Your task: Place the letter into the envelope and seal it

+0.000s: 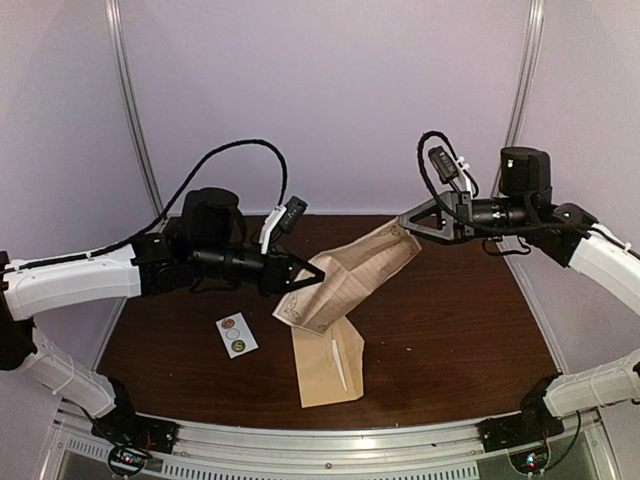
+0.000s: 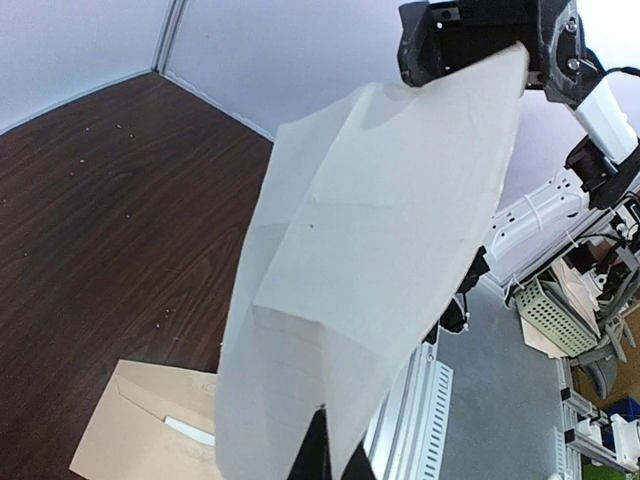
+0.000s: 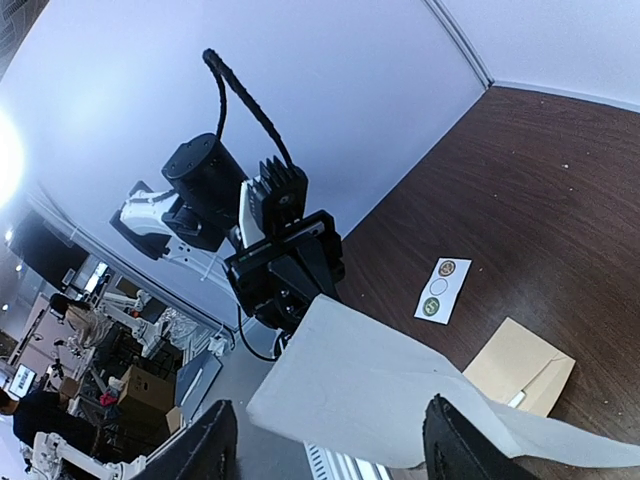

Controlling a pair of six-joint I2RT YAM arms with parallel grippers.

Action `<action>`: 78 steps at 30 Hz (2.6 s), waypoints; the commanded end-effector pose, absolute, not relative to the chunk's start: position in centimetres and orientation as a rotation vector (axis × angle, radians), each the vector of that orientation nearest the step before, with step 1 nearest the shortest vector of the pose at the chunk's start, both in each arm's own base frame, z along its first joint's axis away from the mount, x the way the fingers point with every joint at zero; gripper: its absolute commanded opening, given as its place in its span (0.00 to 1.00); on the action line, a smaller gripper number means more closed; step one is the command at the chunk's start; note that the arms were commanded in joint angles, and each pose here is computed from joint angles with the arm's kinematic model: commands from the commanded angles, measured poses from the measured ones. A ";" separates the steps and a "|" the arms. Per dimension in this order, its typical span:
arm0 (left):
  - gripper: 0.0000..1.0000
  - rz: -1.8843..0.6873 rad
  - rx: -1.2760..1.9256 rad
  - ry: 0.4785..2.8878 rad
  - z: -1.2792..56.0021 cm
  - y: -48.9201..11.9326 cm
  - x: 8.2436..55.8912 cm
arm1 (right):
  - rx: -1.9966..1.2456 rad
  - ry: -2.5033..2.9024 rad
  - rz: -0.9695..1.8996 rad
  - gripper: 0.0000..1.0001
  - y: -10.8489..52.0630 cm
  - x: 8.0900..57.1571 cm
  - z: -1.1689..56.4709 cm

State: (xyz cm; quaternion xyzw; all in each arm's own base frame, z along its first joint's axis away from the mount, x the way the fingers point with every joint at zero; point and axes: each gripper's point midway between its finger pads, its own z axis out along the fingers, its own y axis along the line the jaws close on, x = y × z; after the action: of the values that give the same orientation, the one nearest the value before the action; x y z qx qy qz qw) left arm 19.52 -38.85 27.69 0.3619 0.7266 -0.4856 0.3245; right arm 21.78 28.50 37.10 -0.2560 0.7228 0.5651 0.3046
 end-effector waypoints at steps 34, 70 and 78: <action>0.00 -1.491 0.920 1.397 43.7 -36.6 16.5 | -0.602 1.454 1.595 0.76 29.9 18.5 40.5; 0.00 -1.341 0.881 1.538 40.2 -36.2 18.7 | -0.478 1.320 1.482 0.76 25.8 17.4 45.0; 0.00 -1.300 0.815 1.570 39.5 -35.1 20.0 | -0.433 1.290 1.361 0.97 22.8 16.3 47.3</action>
State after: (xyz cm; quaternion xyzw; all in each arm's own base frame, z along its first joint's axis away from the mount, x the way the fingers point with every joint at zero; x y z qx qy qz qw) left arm 19.39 -35.92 39.36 0.3392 0.6375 -0.5367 0.4365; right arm 16.87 24.74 45.27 -0.1960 0.5597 0.6021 0.5346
